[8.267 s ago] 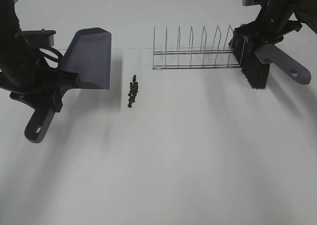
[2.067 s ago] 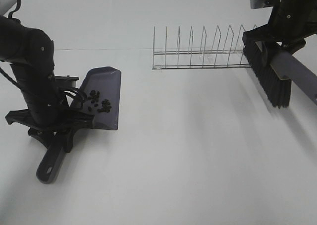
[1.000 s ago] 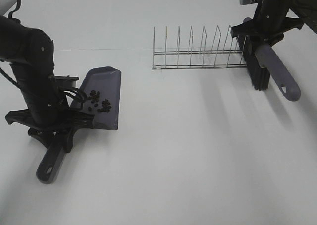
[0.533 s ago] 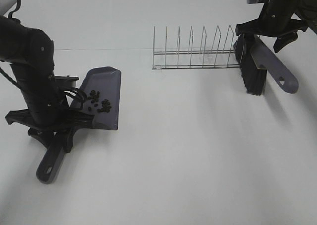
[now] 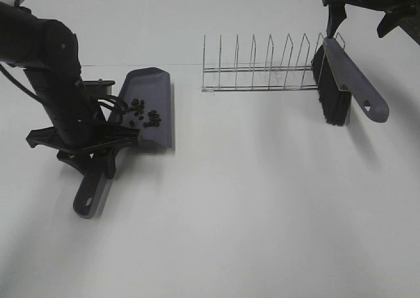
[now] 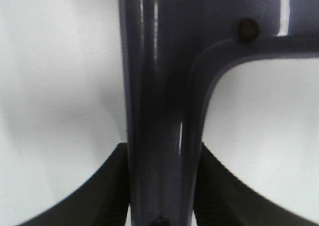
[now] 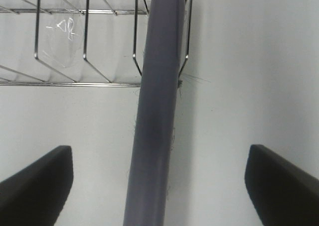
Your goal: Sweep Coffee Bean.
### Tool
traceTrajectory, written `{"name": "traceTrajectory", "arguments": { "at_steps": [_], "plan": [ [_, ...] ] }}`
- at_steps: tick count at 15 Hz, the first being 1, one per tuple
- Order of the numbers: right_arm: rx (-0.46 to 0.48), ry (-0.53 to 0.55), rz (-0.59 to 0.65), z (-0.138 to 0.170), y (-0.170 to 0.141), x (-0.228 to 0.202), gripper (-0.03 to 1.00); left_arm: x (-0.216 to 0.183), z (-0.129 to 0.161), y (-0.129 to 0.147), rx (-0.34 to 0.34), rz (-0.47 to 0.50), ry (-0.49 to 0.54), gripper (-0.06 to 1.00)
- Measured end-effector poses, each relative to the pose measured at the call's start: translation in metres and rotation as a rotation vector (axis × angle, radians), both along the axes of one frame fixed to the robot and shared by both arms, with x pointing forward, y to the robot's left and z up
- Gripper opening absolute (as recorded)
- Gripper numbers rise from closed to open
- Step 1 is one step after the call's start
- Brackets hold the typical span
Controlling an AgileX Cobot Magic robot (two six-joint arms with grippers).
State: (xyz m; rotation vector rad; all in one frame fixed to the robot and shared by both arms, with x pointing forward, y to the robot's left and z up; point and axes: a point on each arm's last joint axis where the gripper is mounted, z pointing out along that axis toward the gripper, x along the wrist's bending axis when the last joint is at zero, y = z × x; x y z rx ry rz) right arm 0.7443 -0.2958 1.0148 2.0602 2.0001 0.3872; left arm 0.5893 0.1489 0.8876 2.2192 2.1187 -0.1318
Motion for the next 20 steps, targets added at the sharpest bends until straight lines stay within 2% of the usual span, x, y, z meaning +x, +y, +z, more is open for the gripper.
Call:
{"name": "traceTrajectory", "arguments": {
  "at_steps": [3, 9, 11, 13, 16, 20],
  "plan": [
    [0.060, -0.007, 0.009, 0.010, 0.008, -0.006, 0.79, 0.001, -0.008, -0.016, -0.030, 0.000, 0.024, 0.32],
    [-0.012, 0.077, 0.179, 0.021, 0.073, -0.054, 0.79, 0.004, -0.015, -0.019, -0.039, -0.007, 0.039, 0.33],
    [-0.027, 0.115, 0.223, 0.022, 0.088, -0.076, 0.79, 0.004, -0.015, -0.020, -0.044, -0.004, 0.040, 0.50],
    [-0.030, 0.137, 0.240, 0.029, 0.090, -0.100, 0.79, 0.003, -0.009, -0.020, -0.051, -0.044, 0.025, 0.57],
    [-0.034, 0.169, 0.242, 0.042, 0.081, -0.146, 0.79, 0.007, 0.035, -0.022, -0.078, -0.119, -0.053, 0.58],
    [-0.032, 0.174, 0.234, 0.058, 0.063, -0.223, 0.79, -0.015, 0.121, -0.005, -0.032, -0.192, -0.171, 0.58]
  ]
}}
